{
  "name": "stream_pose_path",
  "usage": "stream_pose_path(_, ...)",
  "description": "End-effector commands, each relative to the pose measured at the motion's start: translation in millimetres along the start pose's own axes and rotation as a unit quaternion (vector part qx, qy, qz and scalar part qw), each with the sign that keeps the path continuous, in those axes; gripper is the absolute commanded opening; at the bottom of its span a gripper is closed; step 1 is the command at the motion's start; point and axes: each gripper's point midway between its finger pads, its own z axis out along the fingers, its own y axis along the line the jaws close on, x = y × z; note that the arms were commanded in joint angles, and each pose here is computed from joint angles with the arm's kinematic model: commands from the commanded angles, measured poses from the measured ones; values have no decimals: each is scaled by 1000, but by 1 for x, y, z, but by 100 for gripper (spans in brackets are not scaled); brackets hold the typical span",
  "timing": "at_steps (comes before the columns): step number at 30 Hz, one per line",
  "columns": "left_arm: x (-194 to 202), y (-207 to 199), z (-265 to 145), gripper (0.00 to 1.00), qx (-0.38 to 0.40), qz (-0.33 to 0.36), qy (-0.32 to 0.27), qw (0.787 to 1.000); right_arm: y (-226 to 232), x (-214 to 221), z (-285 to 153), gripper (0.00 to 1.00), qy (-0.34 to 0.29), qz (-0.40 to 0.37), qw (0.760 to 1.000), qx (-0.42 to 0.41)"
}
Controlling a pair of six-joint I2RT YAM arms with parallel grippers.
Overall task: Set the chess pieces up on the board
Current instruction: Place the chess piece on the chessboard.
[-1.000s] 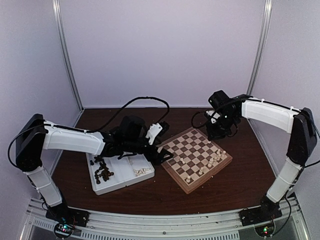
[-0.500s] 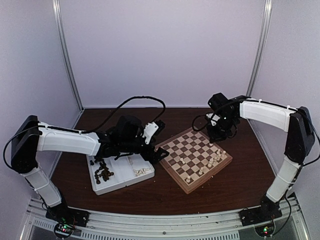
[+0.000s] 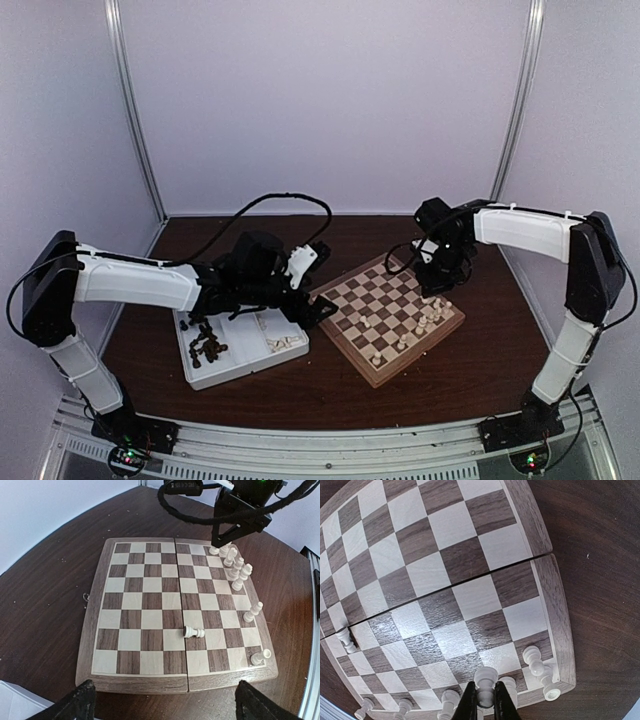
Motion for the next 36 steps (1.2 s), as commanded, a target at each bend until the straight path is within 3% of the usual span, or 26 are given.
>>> stream_pose_path(1,-11,0,3,97,10,7,-14,1000,-9,8,11,1,12,-1,1000,20)
stream_pose_path(36,-5,-4,14,96,27,0,2,1000,-17,17,34,8,36,-10,998,42)
